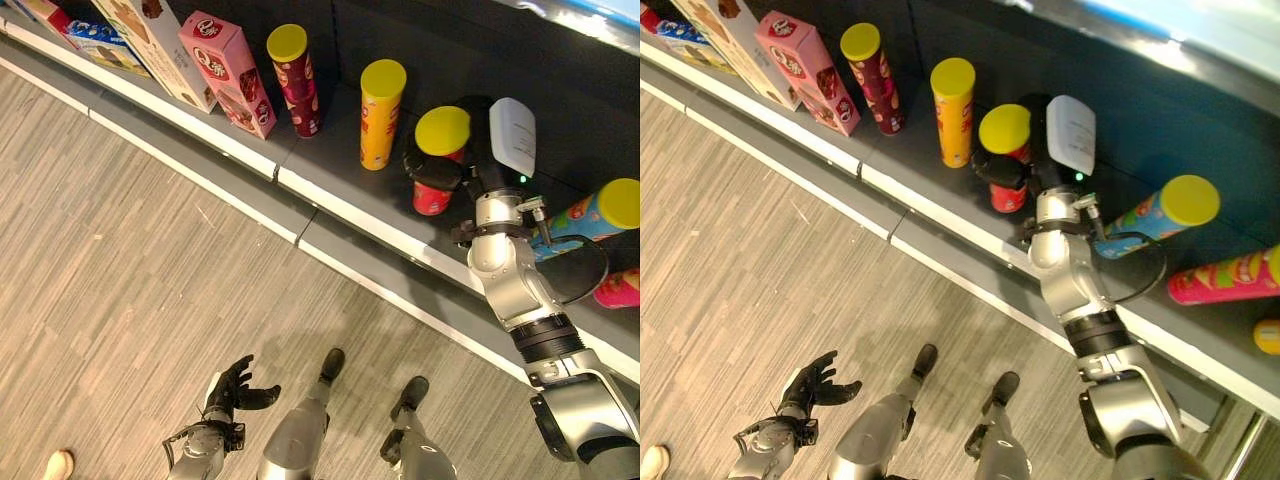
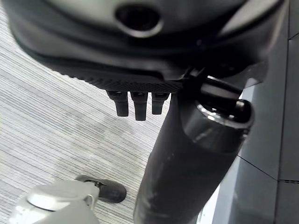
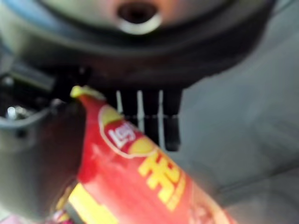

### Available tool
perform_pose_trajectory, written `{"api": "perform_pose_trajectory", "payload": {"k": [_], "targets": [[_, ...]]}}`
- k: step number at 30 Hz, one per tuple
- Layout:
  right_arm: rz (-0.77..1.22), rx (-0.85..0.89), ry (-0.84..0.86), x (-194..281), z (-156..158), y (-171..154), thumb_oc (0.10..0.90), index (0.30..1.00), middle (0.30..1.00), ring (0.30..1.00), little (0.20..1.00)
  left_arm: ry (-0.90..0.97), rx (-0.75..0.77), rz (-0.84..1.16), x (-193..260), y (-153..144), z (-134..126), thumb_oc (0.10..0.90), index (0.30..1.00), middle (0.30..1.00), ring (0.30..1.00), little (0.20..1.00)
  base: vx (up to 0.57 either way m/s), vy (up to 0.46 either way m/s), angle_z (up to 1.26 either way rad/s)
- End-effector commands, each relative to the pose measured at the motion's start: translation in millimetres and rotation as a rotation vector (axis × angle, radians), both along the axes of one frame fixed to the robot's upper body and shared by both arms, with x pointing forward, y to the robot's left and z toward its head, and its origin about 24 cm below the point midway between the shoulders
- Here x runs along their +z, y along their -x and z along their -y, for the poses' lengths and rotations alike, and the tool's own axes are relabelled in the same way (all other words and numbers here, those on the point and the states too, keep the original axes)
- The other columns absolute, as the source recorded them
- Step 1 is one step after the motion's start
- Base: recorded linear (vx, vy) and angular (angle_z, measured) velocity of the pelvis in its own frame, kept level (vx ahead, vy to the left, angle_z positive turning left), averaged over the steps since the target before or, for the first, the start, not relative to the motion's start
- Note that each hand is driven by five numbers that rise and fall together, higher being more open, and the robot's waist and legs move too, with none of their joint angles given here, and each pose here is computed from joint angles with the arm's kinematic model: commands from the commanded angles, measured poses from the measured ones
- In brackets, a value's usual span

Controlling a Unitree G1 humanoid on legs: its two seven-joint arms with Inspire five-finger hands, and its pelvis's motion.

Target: Put the goods on the table back onto the shelves and tidy them up.

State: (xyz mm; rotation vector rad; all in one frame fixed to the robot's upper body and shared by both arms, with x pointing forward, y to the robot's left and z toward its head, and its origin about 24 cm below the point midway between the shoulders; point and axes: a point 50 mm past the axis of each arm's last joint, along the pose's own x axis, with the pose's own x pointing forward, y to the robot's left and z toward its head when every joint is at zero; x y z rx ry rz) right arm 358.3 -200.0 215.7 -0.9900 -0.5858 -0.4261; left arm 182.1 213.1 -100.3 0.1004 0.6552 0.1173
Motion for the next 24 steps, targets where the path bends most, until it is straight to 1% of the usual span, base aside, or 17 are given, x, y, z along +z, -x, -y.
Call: {"api": "perform_pose_trajectory", "payload": {"k": [1,8,17,24], "targets": [[0.297,0.05,-0.068,53.7,-7.2,12.0,0.4,0.3,0.3,0.3,0.3,-0.072,-0.04,0.02,3.8,3.9,-12.1,0.8,0.9,0.9,0.9,0.9,0.0,0.0,0.0],[0.283,0.023,-0.115,46.2,0.6,10.2,0.4,0.3,0.3,0.3,0.3,-0.071,-0.047,0.039,6.3,-1.4,-8.3,0.8,0.9,0.9,0.9,0.9,0.0,0.0,0.0],[0.246,0.021,-0.123,34.3,-0.8,6.6,0.4,0.3,0.3,0.3,0.3,-0.073,-0.056,0.036,5.2,-1.5,-6.0,0.8,0.9,0.9,0.9,0.9,0.0,0.0,0.0],[0.203,-0.022,-0.145,24.2,8.6,1.4,0.4,0.3,0.3,0.3,0.3,-0.068,-0.054,0.054,7.5,-3.3,-4.9,0.8,0.9,0.9,0.9,0.9,0.0,0.0,0.0]]}}
